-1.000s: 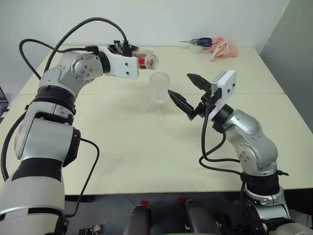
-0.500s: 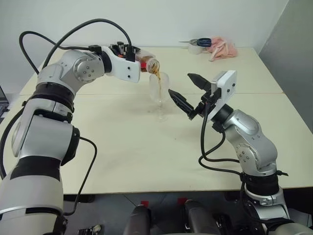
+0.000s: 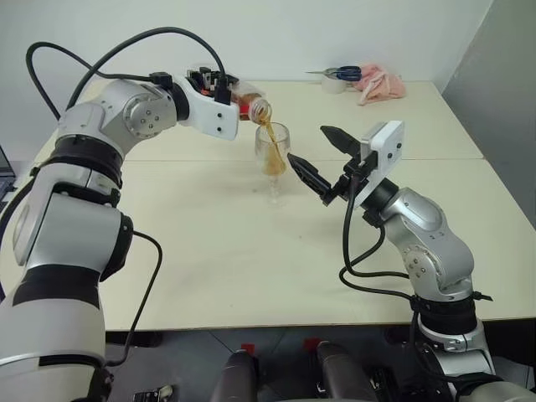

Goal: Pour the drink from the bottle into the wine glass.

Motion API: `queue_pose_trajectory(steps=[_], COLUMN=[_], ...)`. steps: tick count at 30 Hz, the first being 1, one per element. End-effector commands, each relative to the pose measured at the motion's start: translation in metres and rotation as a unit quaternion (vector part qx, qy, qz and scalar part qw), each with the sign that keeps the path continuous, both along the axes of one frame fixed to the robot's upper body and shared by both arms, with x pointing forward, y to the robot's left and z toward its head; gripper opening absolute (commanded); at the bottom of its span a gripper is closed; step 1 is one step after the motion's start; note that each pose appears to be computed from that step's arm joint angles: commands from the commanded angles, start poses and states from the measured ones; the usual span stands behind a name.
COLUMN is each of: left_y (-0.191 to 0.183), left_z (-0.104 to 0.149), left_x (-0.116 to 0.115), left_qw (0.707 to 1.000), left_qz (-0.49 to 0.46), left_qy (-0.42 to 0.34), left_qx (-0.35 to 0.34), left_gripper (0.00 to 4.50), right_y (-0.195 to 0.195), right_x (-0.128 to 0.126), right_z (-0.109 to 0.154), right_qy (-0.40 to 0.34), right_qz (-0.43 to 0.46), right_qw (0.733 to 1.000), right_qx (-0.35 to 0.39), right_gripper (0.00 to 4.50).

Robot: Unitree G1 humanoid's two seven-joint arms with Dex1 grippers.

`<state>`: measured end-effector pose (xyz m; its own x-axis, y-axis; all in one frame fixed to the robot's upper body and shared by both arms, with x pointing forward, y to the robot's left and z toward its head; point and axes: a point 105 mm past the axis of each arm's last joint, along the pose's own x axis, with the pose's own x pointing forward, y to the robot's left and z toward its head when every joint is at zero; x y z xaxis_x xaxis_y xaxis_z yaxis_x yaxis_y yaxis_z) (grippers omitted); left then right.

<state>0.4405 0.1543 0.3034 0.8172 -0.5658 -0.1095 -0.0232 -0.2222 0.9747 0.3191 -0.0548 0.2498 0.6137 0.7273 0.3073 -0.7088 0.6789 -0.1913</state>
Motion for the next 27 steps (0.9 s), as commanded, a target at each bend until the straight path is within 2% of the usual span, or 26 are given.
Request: queue_pose_trajectory(steps=[1, 27], left_y=[0.0039, 0.0065], left_z=[0.0251, 0.0209], left_x=[-0.0034, 0.0007], left_qw=[0.999, 0.999], left_qz=[0.003, 0.016], left_qy=[-0.038, -0.039], left_qx=[-0.002, 0.0], left_gripper=[1.72, 1.72], right_y=[0.0005, -0.0005], right_x=[-0.0057, -0.008], right_z=[0.0099, 0.0082], right_qy=[-0.024, -0.021], right_qz=[0.007, 0.005], right_qw=[1.0, 1.0], right_qx=[0.011, 0.008], right_gripper=[4.5, 4.5])
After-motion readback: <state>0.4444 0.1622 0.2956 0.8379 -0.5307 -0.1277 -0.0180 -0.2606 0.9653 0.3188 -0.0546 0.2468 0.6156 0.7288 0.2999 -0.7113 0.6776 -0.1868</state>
